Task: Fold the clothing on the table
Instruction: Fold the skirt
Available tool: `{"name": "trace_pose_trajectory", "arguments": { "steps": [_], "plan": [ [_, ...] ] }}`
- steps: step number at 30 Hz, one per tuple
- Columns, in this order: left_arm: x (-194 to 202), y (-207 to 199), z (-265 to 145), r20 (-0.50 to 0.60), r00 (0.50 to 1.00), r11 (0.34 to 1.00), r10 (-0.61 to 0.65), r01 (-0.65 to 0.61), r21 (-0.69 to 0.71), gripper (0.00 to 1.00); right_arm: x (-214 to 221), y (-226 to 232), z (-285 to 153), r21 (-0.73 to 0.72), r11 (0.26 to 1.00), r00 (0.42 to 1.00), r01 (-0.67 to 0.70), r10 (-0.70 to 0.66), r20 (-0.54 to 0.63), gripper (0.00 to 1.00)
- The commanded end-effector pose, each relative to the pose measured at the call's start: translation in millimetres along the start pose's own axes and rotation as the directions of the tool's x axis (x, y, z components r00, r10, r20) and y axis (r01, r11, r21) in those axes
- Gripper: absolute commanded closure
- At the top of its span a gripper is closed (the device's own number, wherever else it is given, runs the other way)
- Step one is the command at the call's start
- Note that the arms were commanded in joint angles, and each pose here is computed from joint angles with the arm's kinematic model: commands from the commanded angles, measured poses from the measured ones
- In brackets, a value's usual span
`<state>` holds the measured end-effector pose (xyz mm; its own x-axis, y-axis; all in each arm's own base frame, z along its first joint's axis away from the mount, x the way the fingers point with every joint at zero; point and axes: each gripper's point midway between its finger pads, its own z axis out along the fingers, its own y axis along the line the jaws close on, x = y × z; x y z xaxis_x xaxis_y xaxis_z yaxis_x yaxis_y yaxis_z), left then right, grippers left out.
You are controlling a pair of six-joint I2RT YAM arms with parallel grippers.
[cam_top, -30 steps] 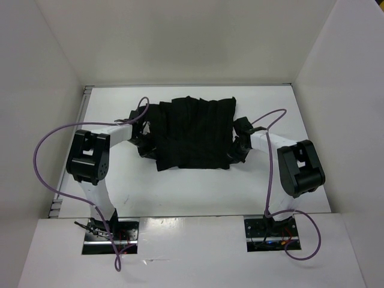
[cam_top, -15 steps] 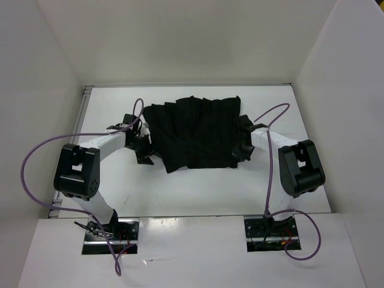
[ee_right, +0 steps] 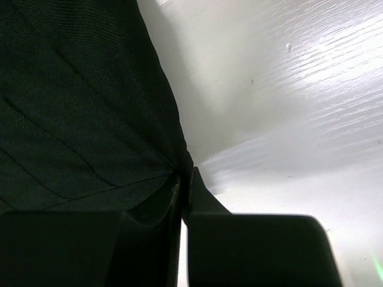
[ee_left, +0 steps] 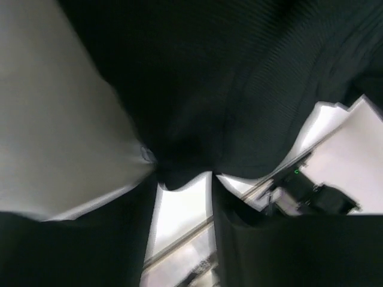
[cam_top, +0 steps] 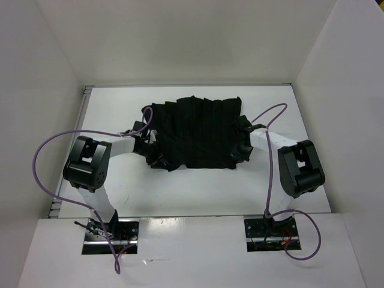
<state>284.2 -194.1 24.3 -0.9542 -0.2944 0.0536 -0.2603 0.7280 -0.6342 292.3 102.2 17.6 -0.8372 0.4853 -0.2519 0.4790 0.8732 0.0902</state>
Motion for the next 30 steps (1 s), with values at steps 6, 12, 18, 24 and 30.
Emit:
{"name": "trace_pose_trajectory", "arguments": {
  "steps": [6,12,18,24,30],
  "plan": [
    [-16,28,28,0.075,0.997,0.988,0.008,0.004,-0.152,0.93,3,-1,-25,-0.027,0.999,0.999,0.018,-0.018,0.029,0.83],
    [-17,26,4,0.108,0.993,0.976,0.046,-0.022,-0.218,1.0,-12,3,-59,-0.08,0.997,0.994,0.009,0.0,0.109,0.62],
    [-15,6,-16,0.119,0.99,0.982,0.083,-0.061,-0.179,1.0,0,1,-51,-0.104,0.995,0.997,0.002,0.007,0.083,0.54],
    [-13,8,-16,0.103,0.99,0.979,0.092,-0.071,-0.19,1.0,13,-7,-18,-0.037,0.999,1.0,0.009,-0.008,0.021,0.55],
    [-16,9,-17,0.098,0.991,0.98,0.088,-0.068,-0.187,1.0,17,-2,0,-0.041,0.999,1.0,0.011,-0.011,-0.003,0.6]
  ]
}}
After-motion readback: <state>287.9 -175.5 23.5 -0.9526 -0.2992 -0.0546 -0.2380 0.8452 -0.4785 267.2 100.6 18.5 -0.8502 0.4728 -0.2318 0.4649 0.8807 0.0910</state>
